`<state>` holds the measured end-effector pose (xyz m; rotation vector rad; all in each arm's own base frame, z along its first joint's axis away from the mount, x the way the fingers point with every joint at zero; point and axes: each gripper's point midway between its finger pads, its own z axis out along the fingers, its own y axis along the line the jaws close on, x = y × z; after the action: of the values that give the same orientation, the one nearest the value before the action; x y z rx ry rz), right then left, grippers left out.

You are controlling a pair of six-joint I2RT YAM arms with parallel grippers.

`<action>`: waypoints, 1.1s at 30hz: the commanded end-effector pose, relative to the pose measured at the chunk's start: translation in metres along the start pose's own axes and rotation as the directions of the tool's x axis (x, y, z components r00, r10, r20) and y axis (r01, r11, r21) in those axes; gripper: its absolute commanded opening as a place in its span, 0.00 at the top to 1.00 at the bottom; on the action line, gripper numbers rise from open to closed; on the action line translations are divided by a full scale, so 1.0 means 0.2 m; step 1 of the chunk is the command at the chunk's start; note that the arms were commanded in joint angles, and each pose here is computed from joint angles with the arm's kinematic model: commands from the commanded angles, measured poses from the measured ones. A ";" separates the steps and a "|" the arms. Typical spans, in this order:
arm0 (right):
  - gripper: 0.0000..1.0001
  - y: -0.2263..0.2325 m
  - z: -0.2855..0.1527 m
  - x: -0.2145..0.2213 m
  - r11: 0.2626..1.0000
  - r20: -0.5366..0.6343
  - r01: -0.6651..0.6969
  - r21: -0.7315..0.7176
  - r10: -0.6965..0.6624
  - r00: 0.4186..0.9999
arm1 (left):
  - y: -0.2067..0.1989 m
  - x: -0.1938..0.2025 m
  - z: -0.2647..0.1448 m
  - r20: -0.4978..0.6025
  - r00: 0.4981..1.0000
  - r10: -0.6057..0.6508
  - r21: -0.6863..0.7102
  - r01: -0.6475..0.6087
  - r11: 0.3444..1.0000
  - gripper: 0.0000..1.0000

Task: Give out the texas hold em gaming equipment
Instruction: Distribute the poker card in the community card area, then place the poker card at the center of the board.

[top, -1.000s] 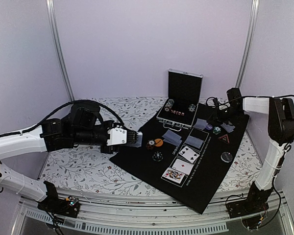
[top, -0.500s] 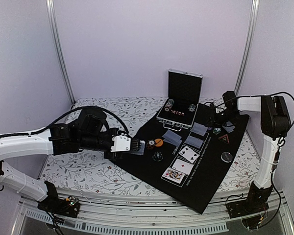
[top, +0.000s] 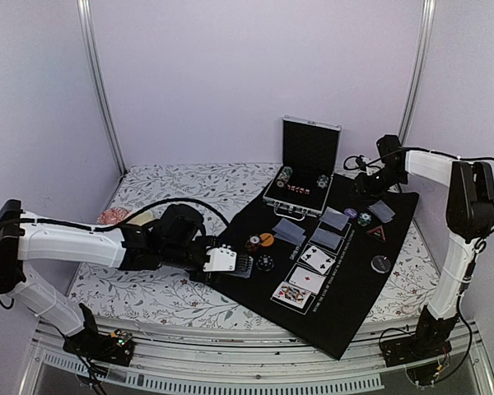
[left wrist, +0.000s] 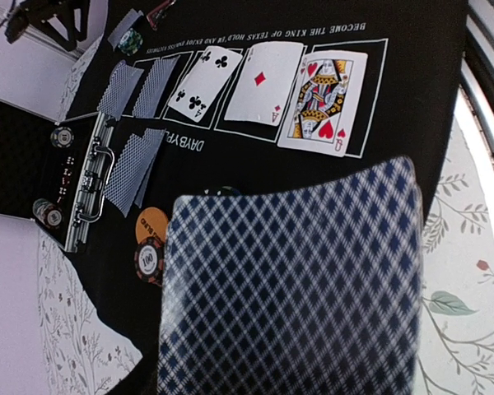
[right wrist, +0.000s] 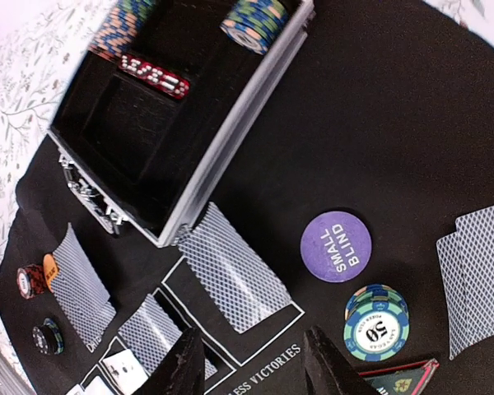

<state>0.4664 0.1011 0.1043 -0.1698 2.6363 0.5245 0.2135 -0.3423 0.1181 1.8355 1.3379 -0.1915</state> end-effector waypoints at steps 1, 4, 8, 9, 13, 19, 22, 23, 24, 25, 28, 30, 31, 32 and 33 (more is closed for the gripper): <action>0.58 0.21 -0.23 -0.10 0.992 0.094 0.125 0.024 -0.126 0.988 | 0.02 0.09 0.10 -0.001 0.999 -0.036 -0.027 0.036 0.999 0.55; 0.58 0.29 -0.31 -0.11 0.988 0.125 0.150 0.016 -0.151 0.981 | 0.04 0.17 0.15 -0.023 0.998 -0.058 -0.043 0.057 0.997 0.54; 0.58 0.39 -0.39 -0.11 0.984 0.153 0.180 0.014 -0.180 0.972 | 0.10 0.28 0.17 -0.050 0.994 -0.097 -0.062 0.093 0.994 0.53; 0.58 0.41 -0.40 -0.11 0.982 0.155 0.188 0.016 -0.188 0.970 | 0.13 0.31 0.17 -0.056 0.993 -0.108 -0.068 0.104 0.992 0.53; 0.58 0.47 -0.44 -0.10 0.977 0.165 0.210 0.025 -0.211 0.963 | 0.21 0.43 0.19 -0.091 0.985 -0.147 -0.096 0.138 0.986 0.53; 0.58 0.51 -0.51 -0.10 0.981 0.185 0.193 0.027 -0.194 0.963 | 0.41 0.67 0.19 -0.144 0.942 -0.304 -0.220 0.269 0.938 0.53; 0.58 0.52 -0.53 -0.09 0.981 0.190 0.193 0.027 -0.195 0.962 | 0.48 0.79 0.20 -0.185 0.907 -0.378 -0.287 0.318 0.904 0.53; 0.58 0.52 -0.53 -0.09 0.981 0.192 0.193 0.027 -0.194 0.962 | 0.51 0.83 0.21 -0.200 0.895 -0.398 -0.314 0.327 0.891 0.53; 0.57 0.53 -0.54 -0.09 0.981 0.194 0.193 0.027 -0.195 0.962 | 0.52 0.87 0.22 -0.216 0.886 -0.411 -0.331 0.329 0.884 0.53; 0.57 0.53 -0.55 -0.09 0.981 0.195 0.193 0.028 -0.195 0.961 | 0.53 0.89 0.24 -0.232 0.879 -0.418 -0.342 0.328 0.880 0.53; 0.57 0.56 -0.58 -0.08 0.980 0.203 0.196 0.022 -0.196 0.959 | 0.52 0.97 0.28 -0.276 0.857 -0.435 -0.358 0.328 0.874 0.53; 0.57 0.59 -0.60 -0.07 0.980 0.210 0.200 0.017 -0.199 0.957 | 0.53 0.98 0.29 -0.286 0.849 -0.444 -0.347 0.340 0.874 0.50; 0.57 0.60 -0.61 -0.07 0.979 0.213 0.203 0.017 -0.202 0.956 | 0.52 0.98 0.30 -0.293 0.846 -0.445 -0.338 0.343 0.876 0.48; 0.57 0.61 -0.63 -0.07 0.979 0.217 0.205 0.020 -0.204 0.955 | 0.52 0.99 0.31 -0.305 0.843 -0.444 -0.326 0.346 0.880 0.47; 0.57 0.62 -0.64 -0.07 0.978 0.220 0.208 0.023 -0.208 0.953 | 0.50 1.02 0.31 -0.327 0.834 -0.445 -0.318 0.346 0.883 0.46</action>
<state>0.4123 0.1625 0.2291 -0.3687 2.4197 0.4510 0.3968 -0.2548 0.0243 1.4144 1.8743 0.1059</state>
